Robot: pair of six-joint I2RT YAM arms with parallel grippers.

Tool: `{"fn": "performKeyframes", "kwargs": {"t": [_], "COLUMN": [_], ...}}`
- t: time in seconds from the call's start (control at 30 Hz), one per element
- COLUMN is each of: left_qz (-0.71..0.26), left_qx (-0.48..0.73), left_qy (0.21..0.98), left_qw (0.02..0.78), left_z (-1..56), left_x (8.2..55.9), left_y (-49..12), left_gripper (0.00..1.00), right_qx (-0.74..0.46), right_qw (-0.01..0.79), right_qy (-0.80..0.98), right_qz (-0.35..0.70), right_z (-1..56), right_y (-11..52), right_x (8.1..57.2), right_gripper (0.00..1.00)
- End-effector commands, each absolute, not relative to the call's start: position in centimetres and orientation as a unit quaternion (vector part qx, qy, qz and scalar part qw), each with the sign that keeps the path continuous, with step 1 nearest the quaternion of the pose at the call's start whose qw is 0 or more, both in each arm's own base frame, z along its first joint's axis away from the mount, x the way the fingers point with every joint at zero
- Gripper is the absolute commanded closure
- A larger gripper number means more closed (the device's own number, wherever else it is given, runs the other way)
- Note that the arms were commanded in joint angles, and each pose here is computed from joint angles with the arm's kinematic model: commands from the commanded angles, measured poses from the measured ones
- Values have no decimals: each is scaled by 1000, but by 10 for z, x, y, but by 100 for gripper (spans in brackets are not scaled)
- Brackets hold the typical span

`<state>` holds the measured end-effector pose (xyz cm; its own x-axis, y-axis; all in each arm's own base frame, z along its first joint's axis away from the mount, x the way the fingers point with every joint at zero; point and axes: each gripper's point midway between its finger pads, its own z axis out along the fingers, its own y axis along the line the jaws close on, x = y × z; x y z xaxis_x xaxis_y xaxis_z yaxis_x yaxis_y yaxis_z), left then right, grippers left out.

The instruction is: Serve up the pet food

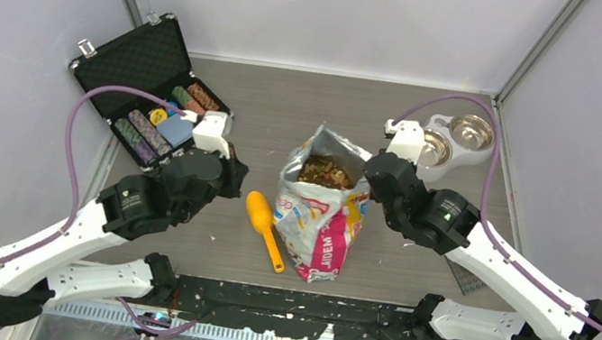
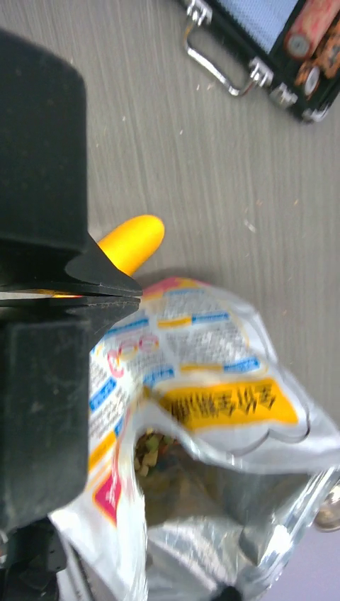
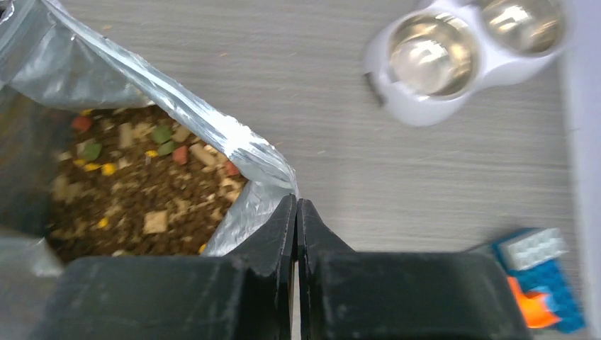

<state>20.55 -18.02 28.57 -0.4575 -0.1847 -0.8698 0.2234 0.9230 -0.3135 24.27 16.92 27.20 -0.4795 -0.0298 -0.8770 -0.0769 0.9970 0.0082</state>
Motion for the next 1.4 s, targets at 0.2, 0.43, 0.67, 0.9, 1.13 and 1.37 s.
{"fn": "performKeyframes", "kwargs": {"t": [0.2,0.43,0.67,0.9,1.13,1.37], "left_qz": [-248,-239,-209,-178,-154,-120], "left_qx": [38,59,92,134,164,160], "left_qy": [774,788,805,825,846,842], "left_qw": [582,565,547,519,483,502], "left_z": [333,326,332,340,305,295], "left_x": [212,217,238,256,262,288], "left_y": [-190,-205,-237,-270,-287,-302], "left_gripper": [100,4,1,1,1,1], "right_qx": [-48,-127,-59,-49,-26,-35], "right_qw": [621,603,564,531,484,466], "right_qy": [781,782,812,832,874,884], "right_qz": [-40,91,138,154,42,29], "right_z": [342,347,342,330,285,269], "right_y": [134,184,172,184,172,170], "right_x": [285,271,248,246,251,237], "right_gripper": [95,90,2,5,5,5]}}
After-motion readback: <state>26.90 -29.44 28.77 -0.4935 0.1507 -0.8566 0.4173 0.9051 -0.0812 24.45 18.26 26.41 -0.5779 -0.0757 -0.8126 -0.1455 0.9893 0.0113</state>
